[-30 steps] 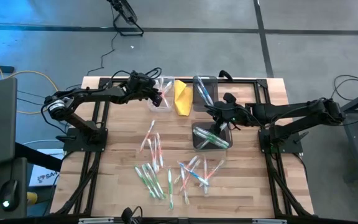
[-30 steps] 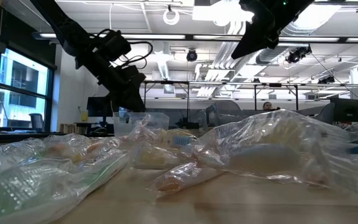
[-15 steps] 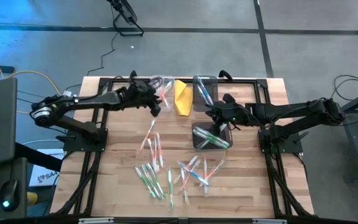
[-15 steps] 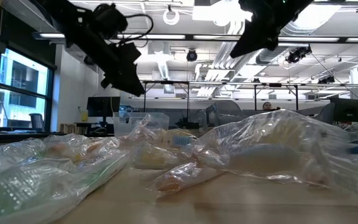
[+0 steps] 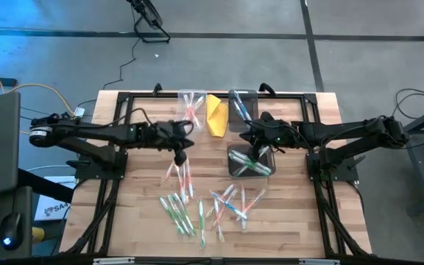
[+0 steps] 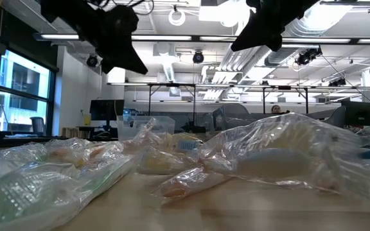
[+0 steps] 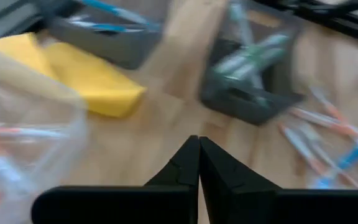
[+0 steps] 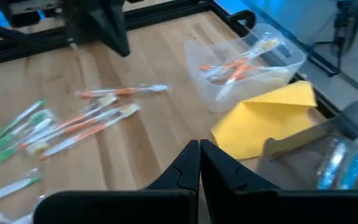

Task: Pick & Place Toothbrushes
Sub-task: Put the orange toothbrush into the transparent bin

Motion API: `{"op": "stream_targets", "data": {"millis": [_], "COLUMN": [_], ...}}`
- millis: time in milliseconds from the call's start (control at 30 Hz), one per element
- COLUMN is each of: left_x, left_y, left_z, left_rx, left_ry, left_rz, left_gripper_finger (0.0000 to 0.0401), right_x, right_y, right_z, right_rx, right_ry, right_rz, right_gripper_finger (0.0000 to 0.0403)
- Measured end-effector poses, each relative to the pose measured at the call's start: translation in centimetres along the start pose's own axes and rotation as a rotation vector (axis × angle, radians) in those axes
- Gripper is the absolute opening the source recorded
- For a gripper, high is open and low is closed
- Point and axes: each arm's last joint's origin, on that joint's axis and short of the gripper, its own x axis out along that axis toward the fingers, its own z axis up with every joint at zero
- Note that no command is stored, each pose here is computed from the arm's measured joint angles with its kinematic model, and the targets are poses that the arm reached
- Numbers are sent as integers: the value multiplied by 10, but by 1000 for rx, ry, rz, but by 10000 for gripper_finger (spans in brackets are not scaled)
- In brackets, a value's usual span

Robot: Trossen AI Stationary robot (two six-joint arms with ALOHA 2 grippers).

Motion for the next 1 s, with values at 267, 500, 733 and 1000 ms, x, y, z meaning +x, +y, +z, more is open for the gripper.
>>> {"op": "stream_targets", "data": {"millis": [267, 500, 733, 1000], "left_x": [-9, -19, -28, -22], "left_y": [-32, -42, -39, -37], "left_z": [-20, -44, -60, -68], "left_rx": [-76, -256, -408, -447], "left_ry": [66, 163, 205, 243], "left_rz": [-1, 156, 324, 399], "left_gripper_finger": [1, 1, 0, 0], "right_x": [0, 0, 0, 0], "right_y": [4, 4, 4, 4], "right_z": [-1, -2, -2, -2], "right_rx": [-3, -7, -33, -56], "right_ry": [41, 50, 49, 47], "right_rz": [136, 156, 156, 155], "right_gripper_finger": [5, 5, 5, 5]}}
